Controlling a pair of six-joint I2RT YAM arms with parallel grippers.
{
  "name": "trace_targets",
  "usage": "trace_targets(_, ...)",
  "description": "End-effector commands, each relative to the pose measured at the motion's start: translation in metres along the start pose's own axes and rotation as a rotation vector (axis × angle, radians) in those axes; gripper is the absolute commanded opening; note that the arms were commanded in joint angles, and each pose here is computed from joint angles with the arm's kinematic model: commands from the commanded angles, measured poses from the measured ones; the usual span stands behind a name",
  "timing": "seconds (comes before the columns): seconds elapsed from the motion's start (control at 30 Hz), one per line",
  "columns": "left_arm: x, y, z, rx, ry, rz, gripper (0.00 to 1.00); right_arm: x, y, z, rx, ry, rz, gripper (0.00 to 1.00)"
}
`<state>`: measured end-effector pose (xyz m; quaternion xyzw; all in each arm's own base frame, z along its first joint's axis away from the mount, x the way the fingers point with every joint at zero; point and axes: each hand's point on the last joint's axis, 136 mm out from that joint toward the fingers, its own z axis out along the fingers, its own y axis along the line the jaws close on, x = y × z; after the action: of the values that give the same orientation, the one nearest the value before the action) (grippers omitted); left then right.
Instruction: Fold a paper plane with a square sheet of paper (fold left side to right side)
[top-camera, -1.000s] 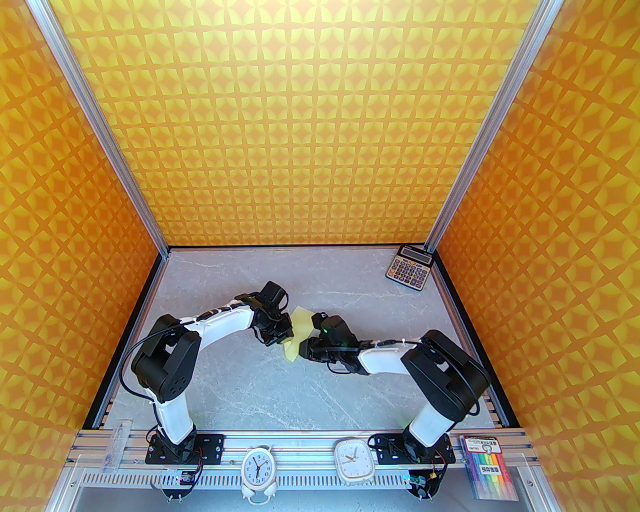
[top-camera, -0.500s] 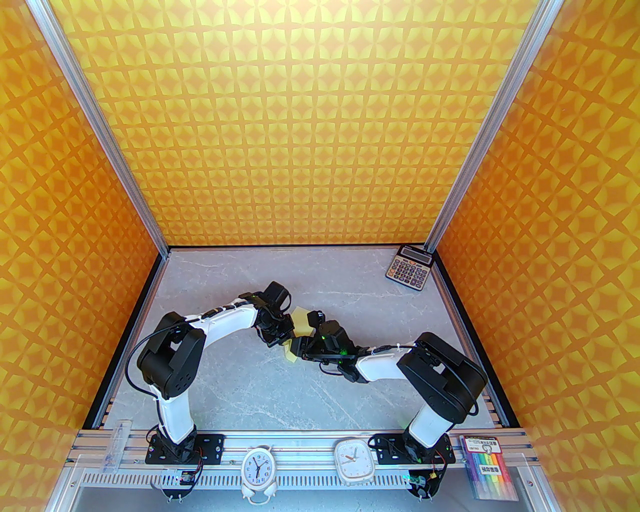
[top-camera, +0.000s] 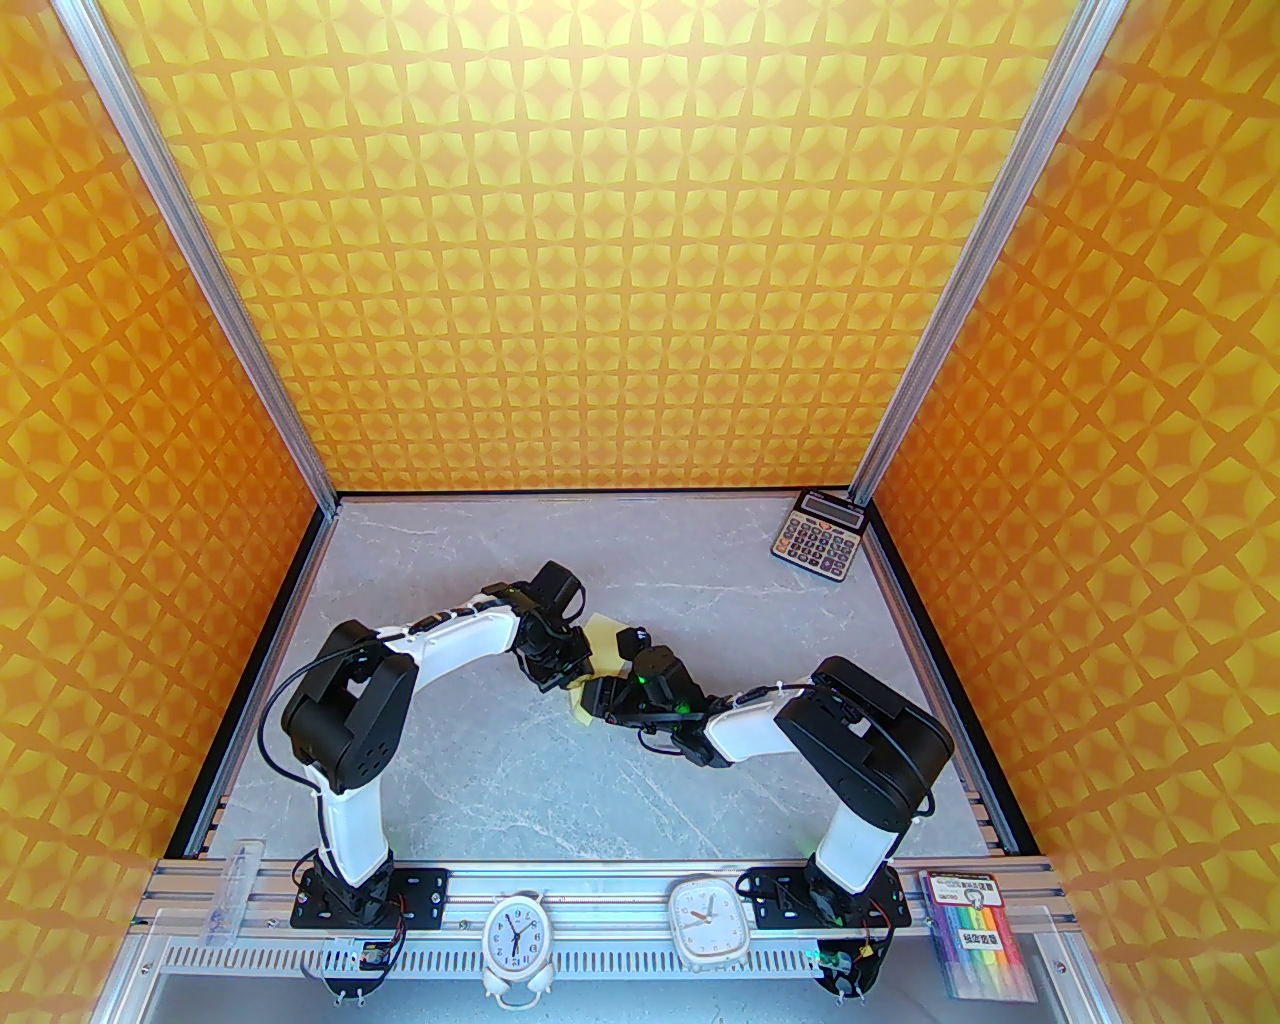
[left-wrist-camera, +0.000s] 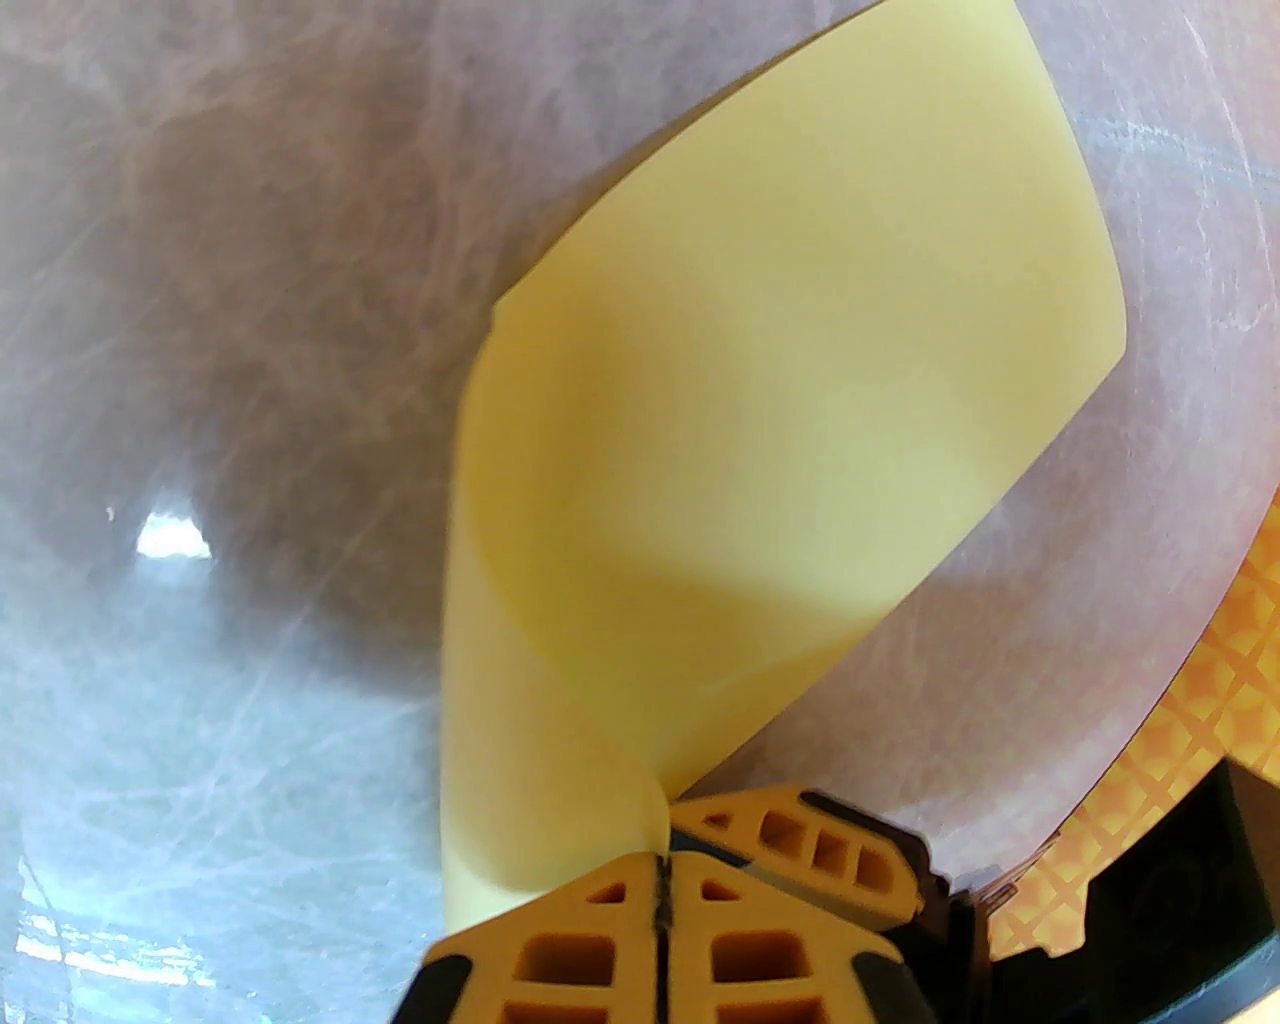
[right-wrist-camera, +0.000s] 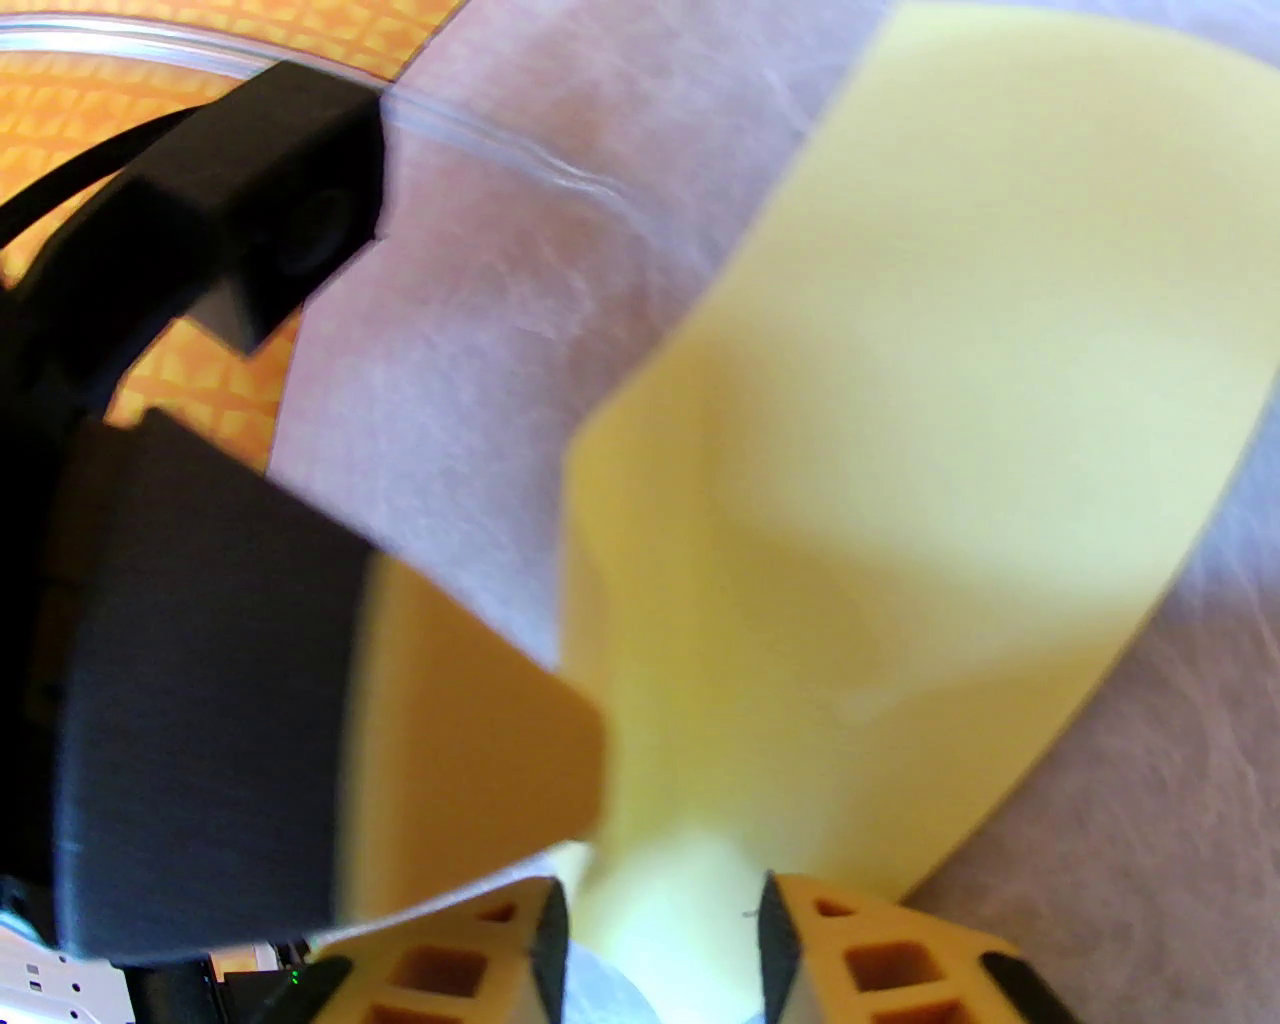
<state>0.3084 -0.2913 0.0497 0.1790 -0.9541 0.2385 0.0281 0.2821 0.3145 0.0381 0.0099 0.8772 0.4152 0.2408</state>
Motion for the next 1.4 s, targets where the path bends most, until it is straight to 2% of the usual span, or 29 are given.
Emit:
trace_targets(0.0, 0.000, -0.010, 0.003, 0.022, 0.015, -0.004, 0.07, 0.000, 0.009, 0.002, -0.036, 0.000, -0.005, 0.41)
trace_targets(0.1, 0.000, -0.011, 0.003, 0.024, 0.021, -0.005, 0.08, 0.001, 0.003, 0.004, -0.003, 0.003, 0.009, 0.39)
trace_targets(0.13, 0.000, -0.012, 0.002, 0.027, 0.018, -0.003, 0.12, 0.001, -0.002, 0.005, 0.021, 0.004, 0.013, 0.37)
trace_targets(0.27, -0.001, -0.015, -0.004, 0.038, 0.010, 0.007, 0.46, 0.005, -0.017, 0.007, 0.082, 0.011, 0.034, 0.31)
trace_targets(0.3, -0.003, -0.017, -0.007, 0.045, 0.002, 0.009, 0.49, 0.006, -0.019, 0.007, 0.091, 0.012, 0.036, 0.31)
trace_targets(0.5, -0.008, -0.022, -0.023, 0.068, -0.031, 0.042, 0.53, 0.006, -0.021, 0.007, 0.113, 0.020, 0.032, 0.29)
trace_targets(0.63, -0.013, -0.022, -0.038, 0.075, -0.067, 0.079, 0.63, 0.006, -0.020, 0.008, 0.112, 0.029, 0.029, 0.29)
trace_targets(0.67, -0.015, -0.022, -0.045, 0.080, -0.083, 0.095, 0.69, 0.006, -0.021, 0.008, 0.120, 0.027, 0.029, 0.29)
trace_targets(0.83, -0.021, -0.012, -0.079, 0.078, -0.150, 0.147, 0.71, 0.007, -0.025, 0.008, 0.139, 0.035, 0.032, 0.28)
trace_targets(0.93, -0.023, 0.011, -0.084, 0.051, -0.166, 0.140, 0.71, 0.007, -0.026, 0.009, 0.146, 0.038, 0.033, 0.27)
trace_targets(1.13, -0.020, 0.054, -0.070, 0.013, -0.155, 0.135, 0.71, 0.007, -0.024, 0.009, 0.144, 0.046, 0.028, 0.27)
trace_targets(1.37, -0.026, 0.058, -0.040, 0.064, -0.159, 0.213, 0.69, 0.010, -0.021, 0.011, 0.133, 0.067, 0.020, 0.27)
